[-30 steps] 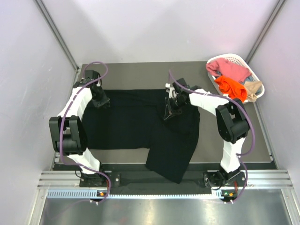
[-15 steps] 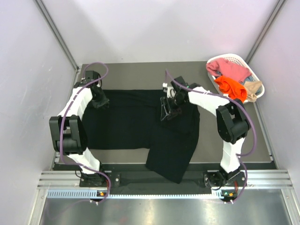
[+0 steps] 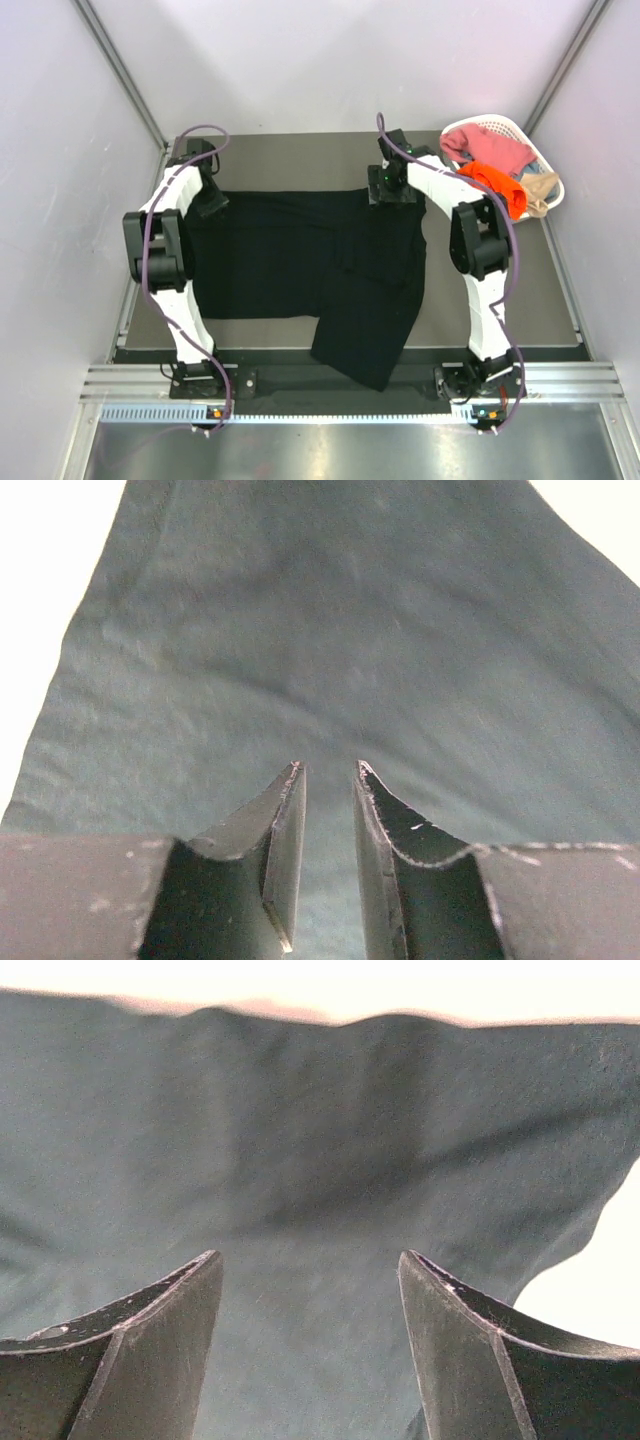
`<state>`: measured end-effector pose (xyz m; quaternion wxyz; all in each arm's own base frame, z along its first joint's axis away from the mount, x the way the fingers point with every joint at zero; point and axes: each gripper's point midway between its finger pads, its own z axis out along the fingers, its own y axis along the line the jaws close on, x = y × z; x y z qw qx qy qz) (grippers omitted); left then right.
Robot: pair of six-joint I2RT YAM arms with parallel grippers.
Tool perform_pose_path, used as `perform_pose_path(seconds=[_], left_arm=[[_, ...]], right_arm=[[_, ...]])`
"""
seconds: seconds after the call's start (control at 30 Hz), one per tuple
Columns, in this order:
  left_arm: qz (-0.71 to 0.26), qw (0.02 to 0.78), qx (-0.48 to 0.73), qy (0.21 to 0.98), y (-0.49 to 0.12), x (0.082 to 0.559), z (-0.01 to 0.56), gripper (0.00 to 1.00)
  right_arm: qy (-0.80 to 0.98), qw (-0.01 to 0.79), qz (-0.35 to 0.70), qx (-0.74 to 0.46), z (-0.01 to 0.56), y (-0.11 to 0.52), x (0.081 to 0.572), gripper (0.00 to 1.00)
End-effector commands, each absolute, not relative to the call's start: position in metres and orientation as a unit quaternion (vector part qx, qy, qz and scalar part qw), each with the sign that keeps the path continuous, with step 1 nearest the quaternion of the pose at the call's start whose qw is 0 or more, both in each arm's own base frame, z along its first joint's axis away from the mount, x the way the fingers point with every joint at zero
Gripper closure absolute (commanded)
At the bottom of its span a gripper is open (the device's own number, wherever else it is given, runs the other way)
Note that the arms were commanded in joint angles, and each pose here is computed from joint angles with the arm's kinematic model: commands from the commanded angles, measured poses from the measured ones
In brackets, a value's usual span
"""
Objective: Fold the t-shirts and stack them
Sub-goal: Fold the tshirt
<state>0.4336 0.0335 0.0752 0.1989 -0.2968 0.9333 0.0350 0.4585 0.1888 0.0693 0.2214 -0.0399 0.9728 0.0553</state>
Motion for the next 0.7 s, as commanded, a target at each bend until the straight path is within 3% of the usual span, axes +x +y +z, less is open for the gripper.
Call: perform_pose_path(seconds=[0.0,0.33,0.67], left_arm=[[0.091,0.197,-0.316,0.923,0.057,0.443,0.068,0.69],[0.095,0.151,-0.330,0.927,0.077,0.462,-0.002,0.67],[0.041,0.171,-0.330,0.928,0.075,0.504,-0.024,0.67]], right_arm=[[0.972,0.236,-0.005,-0.019,0.068,0.171,0.476,0.28],[0.972,0.236,-0.010,0.003,0.025,0.156,0.504,0.27],[0.968,0.250,0.010,0.028,0.002,0.162,0.548,0.27]])
